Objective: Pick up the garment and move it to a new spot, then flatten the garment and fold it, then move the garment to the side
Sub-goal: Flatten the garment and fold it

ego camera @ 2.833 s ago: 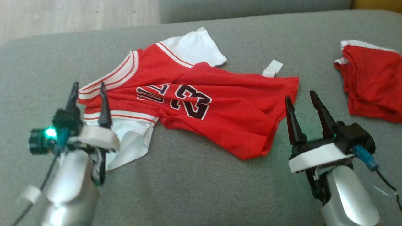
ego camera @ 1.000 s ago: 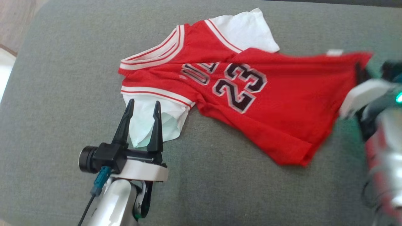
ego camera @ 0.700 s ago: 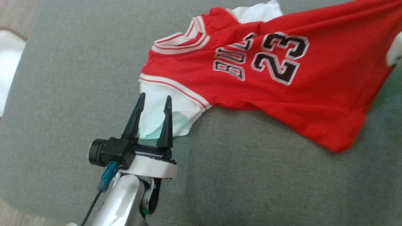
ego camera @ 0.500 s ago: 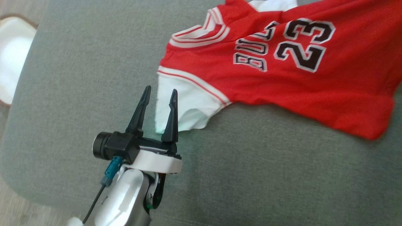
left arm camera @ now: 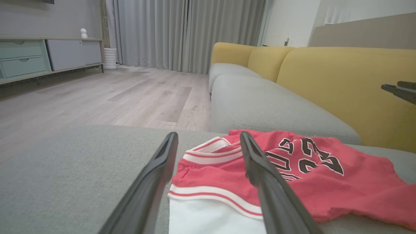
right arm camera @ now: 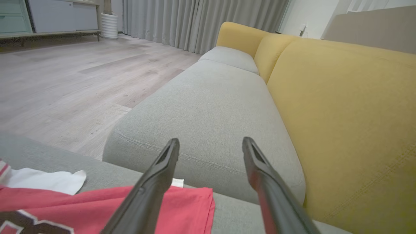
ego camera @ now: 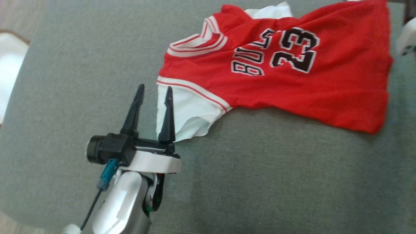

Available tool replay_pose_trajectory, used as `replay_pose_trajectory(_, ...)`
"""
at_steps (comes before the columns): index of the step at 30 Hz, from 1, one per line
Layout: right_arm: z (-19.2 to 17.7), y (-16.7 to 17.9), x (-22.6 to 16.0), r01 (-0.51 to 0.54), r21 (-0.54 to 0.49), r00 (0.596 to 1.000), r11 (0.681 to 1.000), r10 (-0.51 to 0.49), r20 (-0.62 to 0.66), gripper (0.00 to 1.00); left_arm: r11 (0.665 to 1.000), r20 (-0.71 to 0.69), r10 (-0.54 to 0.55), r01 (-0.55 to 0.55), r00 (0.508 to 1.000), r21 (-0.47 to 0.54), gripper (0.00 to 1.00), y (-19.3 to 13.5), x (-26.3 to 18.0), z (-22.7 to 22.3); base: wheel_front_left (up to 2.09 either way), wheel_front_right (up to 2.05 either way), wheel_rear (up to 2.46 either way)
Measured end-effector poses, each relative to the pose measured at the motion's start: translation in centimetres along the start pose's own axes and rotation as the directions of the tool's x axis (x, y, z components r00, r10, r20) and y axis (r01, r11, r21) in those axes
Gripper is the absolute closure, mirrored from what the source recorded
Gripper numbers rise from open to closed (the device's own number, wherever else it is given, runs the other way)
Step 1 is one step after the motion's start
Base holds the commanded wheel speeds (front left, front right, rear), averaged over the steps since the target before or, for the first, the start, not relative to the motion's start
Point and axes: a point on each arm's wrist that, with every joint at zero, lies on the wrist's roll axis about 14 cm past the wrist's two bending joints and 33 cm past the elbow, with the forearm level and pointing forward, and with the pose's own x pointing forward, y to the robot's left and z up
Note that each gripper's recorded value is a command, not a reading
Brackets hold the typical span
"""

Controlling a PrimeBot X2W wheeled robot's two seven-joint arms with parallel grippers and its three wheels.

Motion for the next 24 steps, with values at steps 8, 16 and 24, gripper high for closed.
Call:
replay_pose_trajectory(8,1.9,1.2,-5.0,-0.008,0.088,0.994,0.996,-0.002,0.114,0.0,0.999,0.021,-0.032,0.032,0.999,0.0,0.0,-1.1,-0.6,0.7,0.0,0.0,0.0)
replay_pose_trajectory(16,-1.1,2.3,-13.7,0.02,0.223,0.989,0.975,-0.052,0.135,0.0,0.998,0.042,-0.062,0.063,0.997,-0.011,0.0,-2.2,-1.7,1.4,0.0,0.0,0.0)
replay_pose_trajectory(24,-4.4,4.8,-19.5,0.056,0.334,0.992,0.941,-0.089,0.085,0.0,0.997,0.034,-0.076,0.077,0.997,-0.01,0.0,-2.6,-2.6,1.2,0.0,0.0,0.0)
